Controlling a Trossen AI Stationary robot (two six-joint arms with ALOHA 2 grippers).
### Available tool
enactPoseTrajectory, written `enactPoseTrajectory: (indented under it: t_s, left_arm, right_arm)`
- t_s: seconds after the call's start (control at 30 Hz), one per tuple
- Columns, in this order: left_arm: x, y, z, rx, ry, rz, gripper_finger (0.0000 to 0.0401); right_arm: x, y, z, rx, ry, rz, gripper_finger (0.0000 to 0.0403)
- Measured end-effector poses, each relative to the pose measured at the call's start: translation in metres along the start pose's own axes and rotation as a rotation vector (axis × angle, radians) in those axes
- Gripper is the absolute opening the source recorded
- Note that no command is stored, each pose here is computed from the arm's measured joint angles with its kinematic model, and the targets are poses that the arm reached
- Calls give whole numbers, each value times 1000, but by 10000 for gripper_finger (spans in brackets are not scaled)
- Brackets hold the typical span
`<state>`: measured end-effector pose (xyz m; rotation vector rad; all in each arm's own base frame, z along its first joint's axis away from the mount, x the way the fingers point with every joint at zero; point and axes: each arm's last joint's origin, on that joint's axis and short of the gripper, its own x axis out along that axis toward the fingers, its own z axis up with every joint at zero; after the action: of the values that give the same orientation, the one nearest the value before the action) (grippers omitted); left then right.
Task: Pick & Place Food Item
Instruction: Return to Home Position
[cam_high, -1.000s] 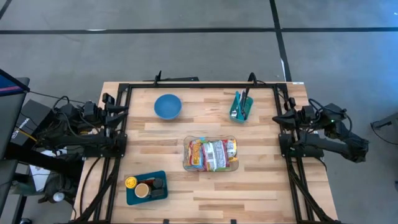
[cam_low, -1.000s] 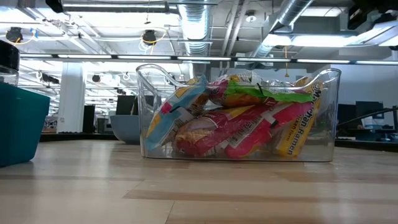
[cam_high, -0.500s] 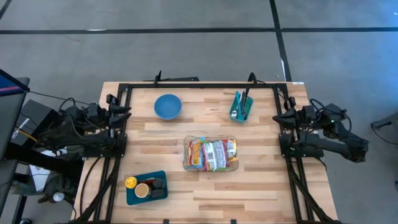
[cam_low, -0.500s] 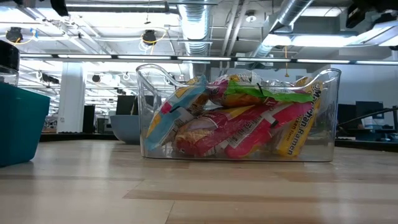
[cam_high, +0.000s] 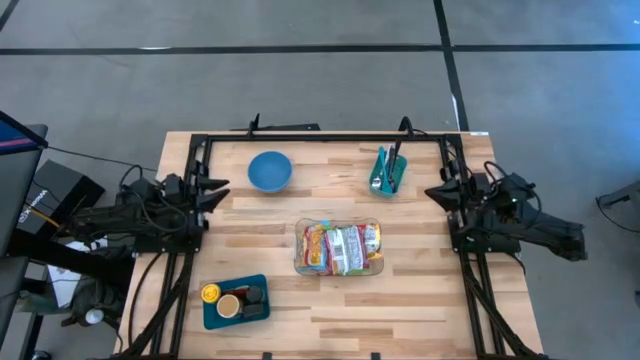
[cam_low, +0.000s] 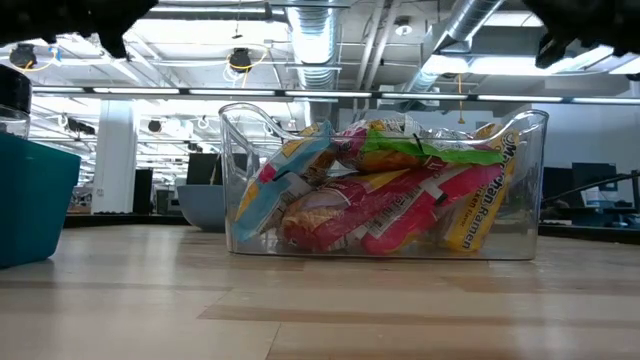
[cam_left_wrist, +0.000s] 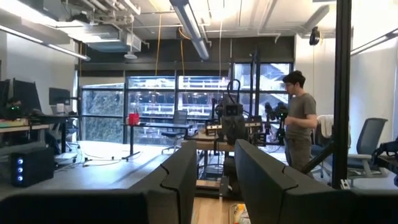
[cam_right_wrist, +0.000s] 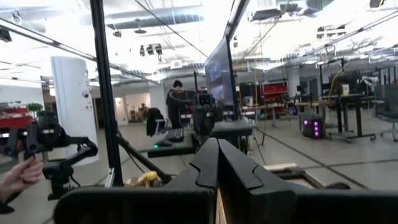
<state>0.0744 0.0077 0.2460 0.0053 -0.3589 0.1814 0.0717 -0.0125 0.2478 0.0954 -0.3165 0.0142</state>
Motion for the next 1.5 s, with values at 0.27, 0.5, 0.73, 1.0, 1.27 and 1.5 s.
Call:
enactPoseTrajectory:
  t_s: [0.27,0.5,0.73,1.0,1.27,1.5]
  left_arm:
    - [1,0,-22,-19,10,1,104]
    - [0,0,-38,-40,45,35,104]
    - [-1,1,-55,-35,91,51,104]
    - [-3,4,-74,37,248,180,104]
    - [0,4,-84,66,352,198,104]
    - [1,4,-85,69,362,199,104]
  right_arm:
    - [2,-4,-20,36,-10,2,0]
    - [2,-9,-35,32,-32,-47,0]
    - [1,-16,-53,32,-6,-190,0]
    - [0,-20,-65,-20,86,-284,0]
    - [-4,-22,-79,-53,248,-302,0]
    - [-4,-22,-82,-54,274,-304,0]
